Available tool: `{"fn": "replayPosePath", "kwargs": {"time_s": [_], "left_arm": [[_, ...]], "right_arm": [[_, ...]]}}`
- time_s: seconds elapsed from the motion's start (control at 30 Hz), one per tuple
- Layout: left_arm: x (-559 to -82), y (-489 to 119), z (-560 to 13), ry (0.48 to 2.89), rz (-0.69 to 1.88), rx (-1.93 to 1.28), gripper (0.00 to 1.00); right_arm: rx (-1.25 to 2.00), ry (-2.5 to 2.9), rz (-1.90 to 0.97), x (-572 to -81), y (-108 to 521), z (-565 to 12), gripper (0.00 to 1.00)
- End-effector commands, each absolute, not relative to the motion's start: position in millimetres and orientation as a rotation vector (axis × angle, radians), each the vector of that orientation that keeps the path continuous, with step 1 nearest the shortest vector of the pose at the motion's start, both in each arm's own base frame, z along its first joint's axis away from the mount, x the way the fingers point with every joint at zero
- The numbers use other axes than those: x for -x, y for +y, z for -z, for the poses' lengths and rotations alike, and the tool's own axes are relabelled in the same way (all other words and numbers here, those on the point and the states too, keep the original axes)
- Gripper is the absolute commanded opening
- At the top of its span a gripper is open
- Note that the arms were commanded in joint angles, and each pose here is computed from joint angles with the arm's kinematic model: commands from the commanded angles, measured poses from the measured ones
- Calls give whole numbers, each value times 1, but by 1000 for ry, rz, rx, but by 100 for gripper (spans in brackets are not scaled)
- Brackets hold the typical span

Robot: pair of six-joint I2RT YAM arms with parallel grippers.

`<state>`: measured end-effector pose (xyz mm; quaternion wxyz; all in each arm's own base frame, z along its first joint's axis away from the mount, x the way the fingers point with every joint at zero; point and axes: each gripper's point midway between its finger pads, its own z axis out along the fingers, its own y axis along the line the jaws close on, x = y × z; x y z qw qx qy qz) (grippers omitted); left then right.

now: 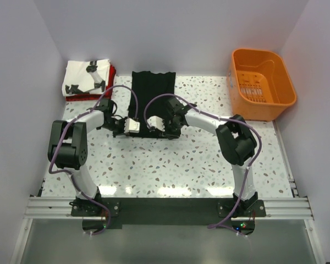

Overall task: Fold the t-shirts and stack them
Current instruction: Fold the tshirt

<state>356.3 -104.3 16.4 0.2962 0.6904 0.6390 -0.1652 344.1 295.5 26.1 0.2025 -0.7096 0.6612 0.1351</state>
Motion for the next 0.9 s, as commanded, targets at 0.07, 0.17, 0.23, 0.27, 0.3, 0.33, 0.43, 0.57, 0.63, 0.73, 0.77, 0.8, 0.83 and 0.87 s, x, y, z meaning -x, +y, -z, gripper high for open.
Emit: {"fn": "replayPosePath", "kwargs": {"time_s": [0.07,0.17,0.23,0.27,0.3,0.33,0.43,0.57,0.63,0.73,0.77,0.8,0.83,0.87], "left_arm": [[-346,-104,-15,1728,468,-1851,0],[-345,-107,-22,1728,499,-1822,0],[-345,-109,-29,1733,511,-1794,0],[-348,-110,-35,1726,509,-1782,0],[-350,-112,-44,1718,506,-1762,0],[-357,-111,-54,1717,494,-1738,0],[-370,-111,-82,1699,472,-1692,0],[-380,-113,-112,1668,432,-1659,0],[-383,-113,-123,1656,416,-1653,0],[-376,-113,-134,1642,406,-1652,0],[-371,-114,-139,1628,402,-1657,0],[-363,-114,-140,1631,416,-1665,0],[-353,-115,-135,1639,437,-1674,0],[-340,-114,-138,1647,453,-1687,0]], "right_arm": [[2033,1854,-328,-343,286,-11,18],[2037,1871,-321,-342,280,-13,0],[2015,1867,-327,-344,280,-22,0],[2000,1858,-325,-347,280,-29,0],[1963,1841,-321,-354,281,-46,0],[1948,1842,-338,-354,280,-55,0],[1878,1825,-340,-365,281,-92,0],[1842,1779,-305,-376,276,-124,0],[1823,1765,-289,-379,274,-139,0],[1819,1760,-277,-376,267,-154,0],[1825,1762,-282,-372,265,-155,0],[1829,1764,-294,-367,263,-156,0],[1836,1773,-303,-361,260,-155,0],[1843,1778,-316,-349,255,-155,0]]}}
